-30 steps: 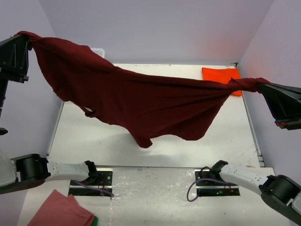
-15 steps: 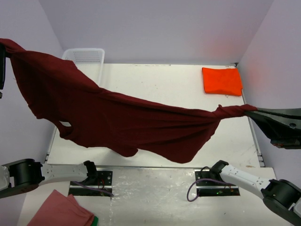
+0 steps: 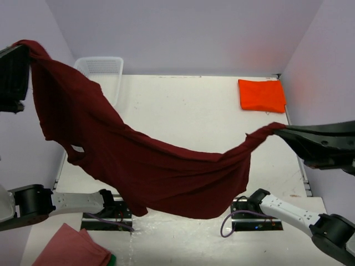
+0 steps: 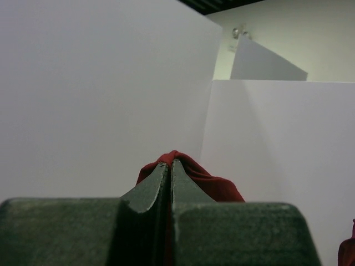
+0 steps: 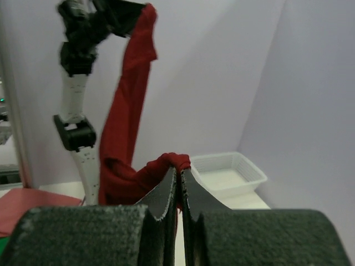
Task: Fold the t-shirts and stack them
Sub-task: Flatten out the tshirt
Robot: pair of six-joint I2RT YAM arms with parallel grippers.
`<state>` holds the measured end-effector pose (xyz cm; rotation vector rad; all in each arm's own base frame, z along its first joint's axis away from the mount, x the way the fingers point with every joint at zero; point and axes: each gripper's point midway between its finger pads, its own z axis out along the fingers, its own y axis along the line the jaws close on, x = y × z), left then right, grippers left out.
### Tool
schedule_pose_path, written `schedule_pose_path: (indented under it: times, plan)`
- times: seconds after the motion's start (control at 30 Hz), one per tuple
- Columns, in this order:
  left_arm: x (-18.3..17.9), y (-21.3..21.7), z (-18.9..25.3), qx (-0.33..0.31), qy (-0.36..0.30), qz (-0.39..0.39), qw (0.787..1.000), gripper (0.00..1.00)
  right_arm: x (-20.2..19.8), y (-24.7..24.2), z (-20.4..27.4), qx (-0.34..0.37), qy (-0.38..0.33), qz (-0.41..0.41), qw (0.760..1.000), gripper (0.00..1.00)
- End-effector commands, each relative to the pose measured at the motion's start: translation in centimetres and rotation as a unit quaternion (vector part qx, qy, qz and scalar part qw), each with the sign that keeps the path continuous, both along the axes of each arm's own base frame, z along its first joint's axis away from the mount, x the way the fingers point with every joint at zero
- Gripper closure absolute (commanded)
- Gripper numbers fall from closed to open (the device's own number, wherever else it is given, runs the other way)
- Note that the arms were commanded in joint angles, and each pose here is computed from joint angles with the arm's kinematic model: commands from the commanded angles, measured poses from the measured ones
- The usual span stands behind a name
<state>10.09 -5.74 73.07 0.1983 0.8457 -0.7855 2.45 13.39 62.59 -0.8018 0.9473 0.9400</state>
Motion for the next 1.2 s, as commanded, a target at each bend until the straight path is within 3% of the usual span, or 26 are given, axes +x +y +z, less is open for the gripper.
schedule_pose_path:
  times: [0.0, 0.07, 0.1, 0.17, 0.2, 0.27, 0.3, 0.33, 0.37, 0.43, 0.47, 0.57, 0.63, 0.77, 0.87, 1.17]
  plan:
    - [6.8, -8.2, -4.4, 0.088, 0.081, 0.074, 0.99, 1.0, 7.5, 1.2, -2.0, 0.001, 0.081, -0.107, 0.991, 1.0]
    - [10.0, -10.3, -7.6, 0.126, 0.131, 0.136, 0.974, 1.0, 12.6, 2.8, -5.7, -0.031, 0.141, -0.165, 0.976, 1.0]
    - [12.1, -13.4, -10.9, 0.171, 0.155, 0.158, 0.96, 1.0, 15.5, 2.4, -7.1, -0.034, 0.168, -0.224, 0.96, 1.0]
    - [14.7, -15.1, -13.8, 0.185, 0.178, 0.215, 0.942, 1.0, 20.8, 4.1, -12.0, -0.082, 0.222, -0.284, 0.929, 1.0]
    - [16.5, -16.6, -17.3, 0.223, 0.19, 0.233, 0.927, 1.0, 22.8, 4.1, -13.6, -0.094, 0.237, -0.316, 0.914, 1.0]
    - [20.6, -16.6, -20.4, 0.231, 0.216, 0.251, 0.915, 1.0, 27.3, 2.4, -16.5, -0.101, 0.274, -0.412, 0.863, 1.0]
    - [23.4, -17.8, -24.2, 0.251, 0.242, 0.252, 0.903, 1.0, 30.0, 2.8, -19.1, -0.117, 0.303, -0.436, 0.839, 1.0]
    - [25.3, -18.2, -26.1, 0.262, 0.253, 0.245, 0.898, 1.0, 31.4, 2.7, -20.1, -0.123, 0.315, -0.447, 0.828, 1.0]
    - [29.3, -16.9, -29.3, 0.277, 0.281, 0.273, 0.877, 1.0, 33.1, 1.7, -21.3, -0.124, 0.327, -0.465, 0.813, 1.0]
    - [33.1, -16.1, -33.4, 0.294, 0.314, 0.273, 0.861, 1.0, 36.5, 1.6, -24.9, -0.155, 0.353, -0.486, 0.784, 1.0]
    - [36.3, -14.3, -36.5, 0.302, 0.339, 0.295, 0.84, 1.0, 37.9, 0.8, -26.3, -0.162, 0.362, -0.501, 0.769, 1.0]
    - [41.6, -10.4, -41.5, 0.292, 0.384, 0.319, 0.816, 1.0, 42.0, -0.8, -32.4, -0.202, 0.399, -0.536, 0.716, 1.0]
    - [43.6, -9.1, -43.4, 0.285, 0.4, 0.324, 0.809, 1.0, 44.5, -1.2, -36.7, -0.22, 0.425, -0.536, 0.695, 1.0]
    - [47.3, -7.2, -48.2, 0.314, 0.428, 0.355, 0.77, 1.0, 48.3, -2.4, -41.3, -0.241, 0.44, -0.54, 0.676, 1.0]
    - [49.0, -5.5, -49.3, 0.308, 0.434, 0.363, 0.765, 1.0, 50.2, -3.5, -42.8, -0.245, 0.442, -0.548, 0.666, 1.0]
    - [53.7, -3.4, -51.5, 0.32, 0.429, 0.378, 0.755, 1.0, 55.5, -3.2, -44.6, -0.265, 0.429, -0.519, 0.691, 1.0]
